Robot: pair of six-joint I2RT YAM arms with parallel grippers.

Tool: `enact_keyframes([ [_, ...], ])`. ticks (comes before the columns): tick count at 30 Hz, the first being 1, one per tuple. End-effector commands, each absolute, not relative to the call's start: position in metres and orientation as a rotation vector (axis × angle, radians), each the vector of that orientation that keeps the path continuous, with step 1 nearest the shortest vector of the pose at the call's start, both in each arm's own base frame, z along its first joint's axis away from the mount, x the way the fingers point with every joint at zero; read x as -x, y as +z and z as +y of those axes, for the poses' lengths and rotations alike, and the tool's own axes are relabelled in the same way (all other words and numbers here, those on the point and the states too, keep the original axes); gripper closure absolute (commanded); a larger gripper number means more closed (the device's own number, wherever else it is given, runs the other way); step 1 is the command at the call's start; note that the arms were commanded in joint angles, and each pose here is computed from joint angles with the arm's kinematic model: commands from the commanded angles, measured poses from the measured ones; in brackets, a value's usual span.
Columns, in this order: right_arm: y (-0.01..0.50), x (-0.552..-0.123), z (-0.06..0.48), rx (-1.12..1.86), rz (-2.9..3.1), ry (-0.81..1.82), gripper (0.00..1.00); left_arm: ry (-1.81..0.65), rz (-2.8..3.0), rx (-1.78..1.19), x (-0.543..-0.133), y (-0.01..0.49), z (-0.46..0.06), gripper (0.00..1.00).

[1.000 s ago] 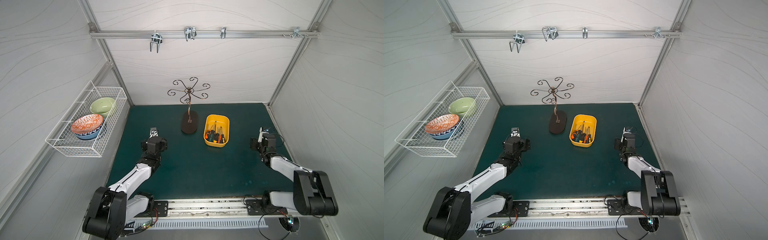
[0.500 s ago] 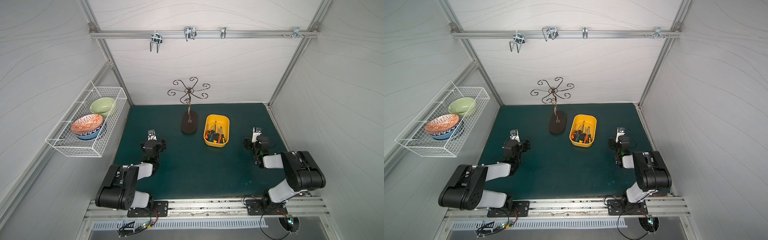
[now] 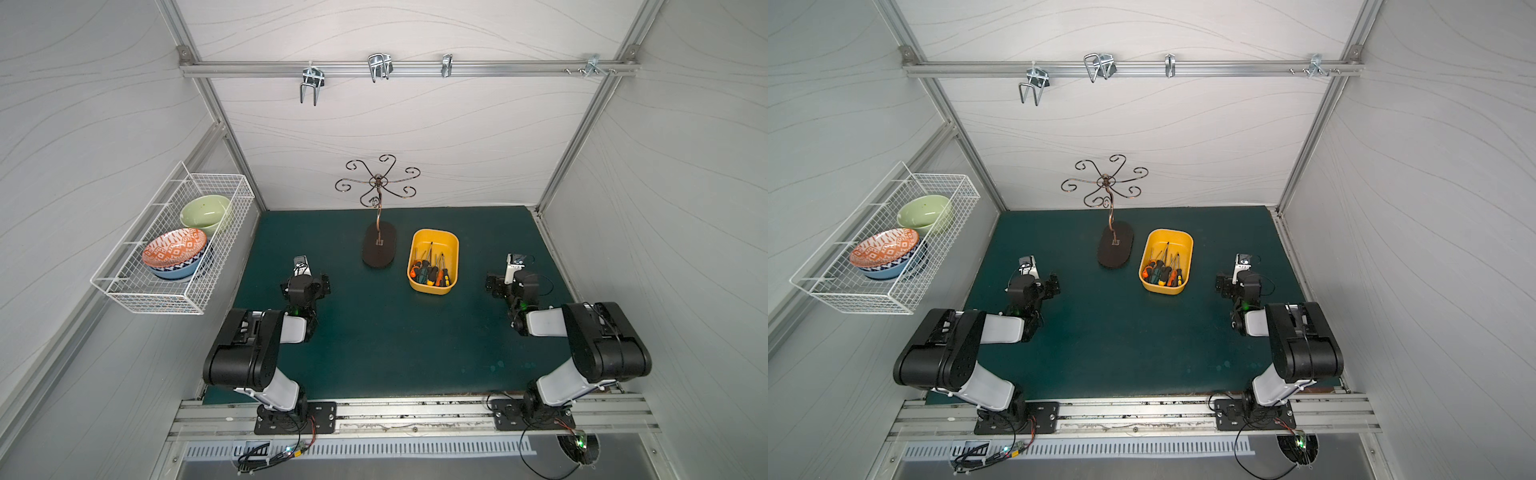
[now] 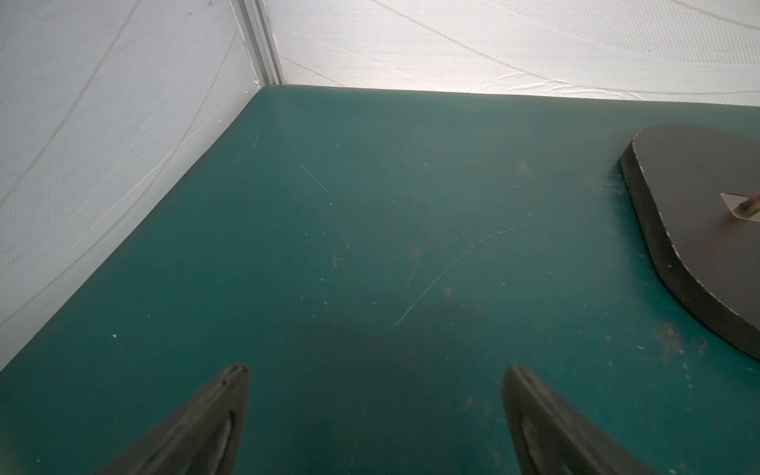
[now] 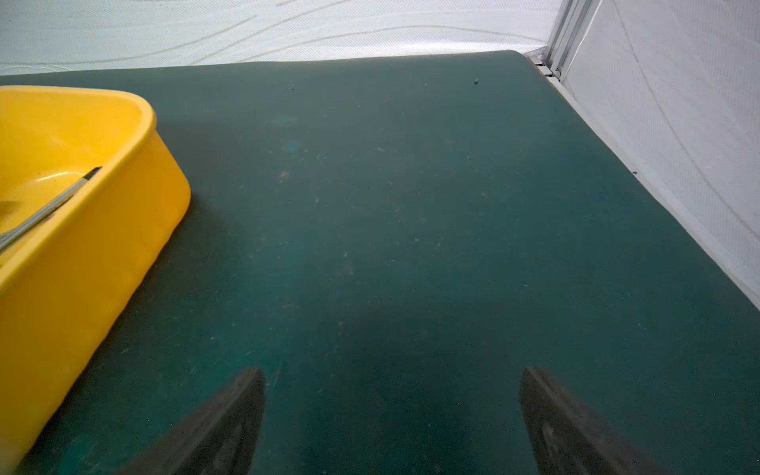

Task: Put the screwdriver on the desktop into the storage box
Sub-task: Reset both arms

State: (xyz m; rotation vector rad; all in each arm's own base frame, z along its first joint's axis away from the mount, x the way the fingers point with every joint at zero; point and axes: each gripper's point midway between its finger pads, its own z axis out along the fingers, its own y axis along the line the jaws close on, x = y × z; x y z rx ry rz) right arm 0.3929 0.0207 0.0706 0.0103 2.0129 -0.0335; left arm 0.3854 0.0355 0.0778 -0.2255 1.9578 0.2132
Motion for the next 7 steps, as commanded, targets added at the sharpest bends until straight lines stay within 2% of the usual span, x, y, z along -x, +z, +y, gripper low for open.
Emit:
enact_keyframes([
  [1, 0.0825, -0.3986, 0.0193, -0.037, 1.975, -0.031, 0.01, 0.191, 1.918, 0.240, -0.3985, 0.0916, 0.0356, 0.01],
  [7, 0.0826, -0.3984, 0.0193, -0.036, 1.974, -0.031, 0.01, 0.134, 1.926, 0.237, -0.3969, 0.0916, 0.0367, 0.00],
])
